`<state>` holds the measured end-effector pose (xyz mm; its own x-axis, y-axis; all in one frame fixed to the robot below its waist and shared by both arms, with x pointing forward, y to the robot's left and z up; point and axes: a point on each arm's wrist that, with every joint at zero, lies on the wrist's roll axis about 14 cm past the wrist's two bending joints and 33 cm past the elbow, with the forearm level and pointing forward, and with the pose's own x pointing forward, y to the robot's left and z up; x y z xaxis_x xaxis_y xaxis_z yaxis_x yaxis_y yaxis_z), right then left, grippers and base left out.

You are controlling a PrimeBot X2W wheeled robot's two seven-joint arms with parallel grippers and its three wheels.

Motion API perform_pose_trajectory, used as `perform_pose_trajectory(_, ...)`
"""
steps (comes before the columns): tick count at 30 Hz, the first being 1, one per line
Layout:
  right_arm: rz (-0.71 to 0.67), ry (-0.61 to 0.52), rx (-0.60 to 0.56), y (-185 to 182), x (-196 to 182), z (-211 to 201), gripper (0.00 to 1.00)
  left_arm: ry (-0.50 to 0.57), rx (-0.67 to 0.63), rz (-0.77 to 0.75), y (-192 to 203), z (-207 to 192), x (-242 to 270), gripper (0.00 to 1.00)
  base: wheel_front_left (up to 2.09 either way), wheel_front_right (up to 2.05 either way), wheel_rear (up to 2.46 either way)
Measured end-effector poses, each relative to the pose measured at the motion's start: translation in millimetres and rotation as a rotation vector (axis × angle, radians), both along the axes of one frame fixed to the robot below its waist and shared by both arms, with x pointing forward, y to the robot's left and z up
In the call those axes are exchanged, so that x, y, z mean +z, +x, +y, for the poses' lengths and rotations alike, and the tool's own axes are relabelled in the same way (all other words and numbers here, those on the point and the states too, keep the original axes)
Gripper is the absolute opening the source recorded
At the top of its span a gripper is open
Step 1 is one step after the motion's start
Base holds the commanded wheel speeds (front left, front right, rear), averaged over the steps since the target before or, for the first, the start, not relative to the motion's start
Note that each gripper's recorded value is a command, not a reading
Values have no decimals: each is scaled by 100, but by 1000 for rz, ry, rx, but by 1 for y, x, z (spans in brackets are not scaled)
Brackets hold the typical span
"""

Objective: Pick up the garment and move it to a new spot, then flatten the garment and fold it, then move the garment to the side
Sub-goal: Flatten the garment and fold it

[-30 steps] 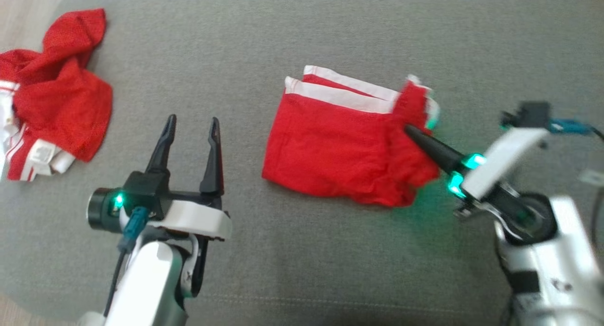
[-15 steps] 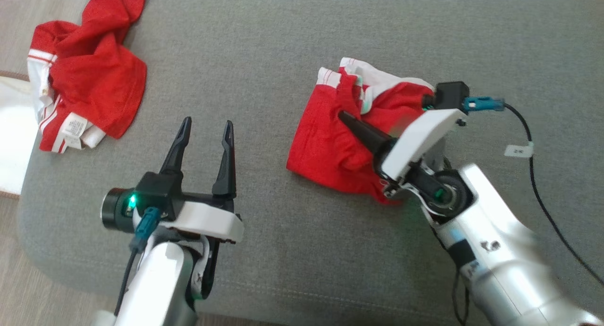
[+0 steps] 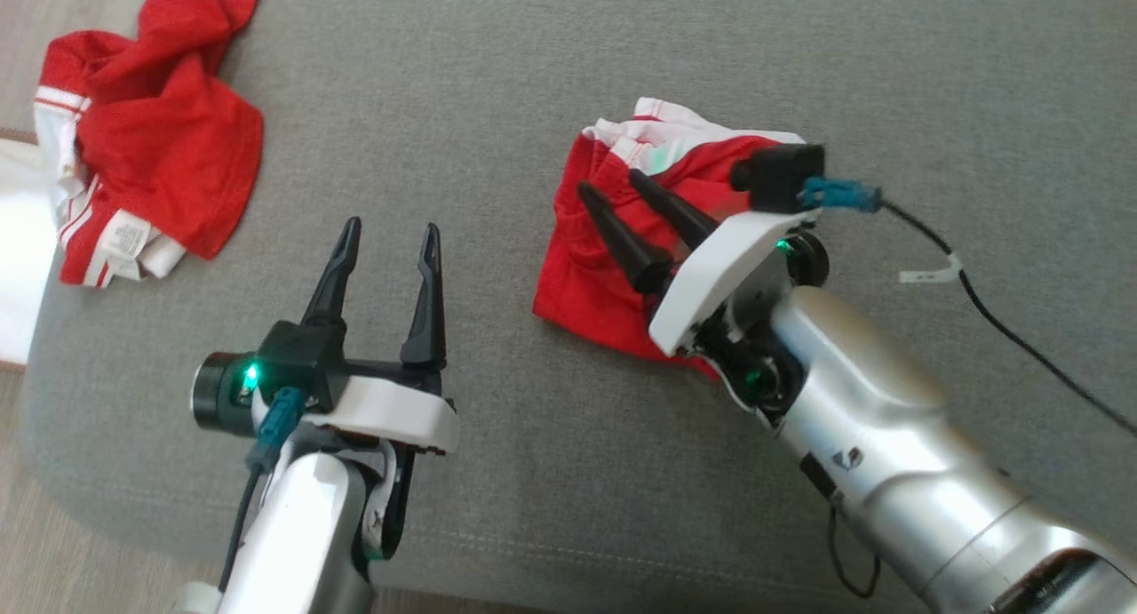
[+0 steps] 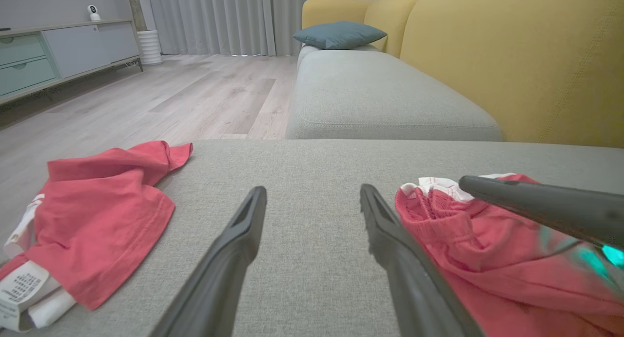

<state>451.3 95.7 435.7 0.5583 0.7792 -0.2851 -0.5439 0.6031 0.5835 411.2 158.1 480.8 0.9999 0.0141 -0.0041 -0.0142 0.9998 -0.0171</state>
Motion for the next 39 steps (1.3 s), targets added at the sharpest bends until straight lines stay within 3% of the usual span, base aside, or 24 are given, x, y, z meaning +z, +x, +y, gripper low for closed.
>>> perform_pose_trajectory(7, -435, -132, -11, 18, 29, -33, 100, 1, -13, -14, 4, -5, 4, 100, 0, 0, 0)
perform_pose_trajectory(13, -613, -227, -215, 49, 60, -114, 100, -7, -42, -33, 7, -15, 10, 100, 0, 0, 0)
perform_pose_trajectory(22, -549, -336, -495, 1, 39, -216, 100, 1, -43, -36, 1, -15, 11, 100, 0, 0, 0)
perform_pose_trajectory(39, -491, -348, -661, -80, 68, -246, 100, 36, -54, -30, -31, -12, 13, 100, 0, 0, 0)
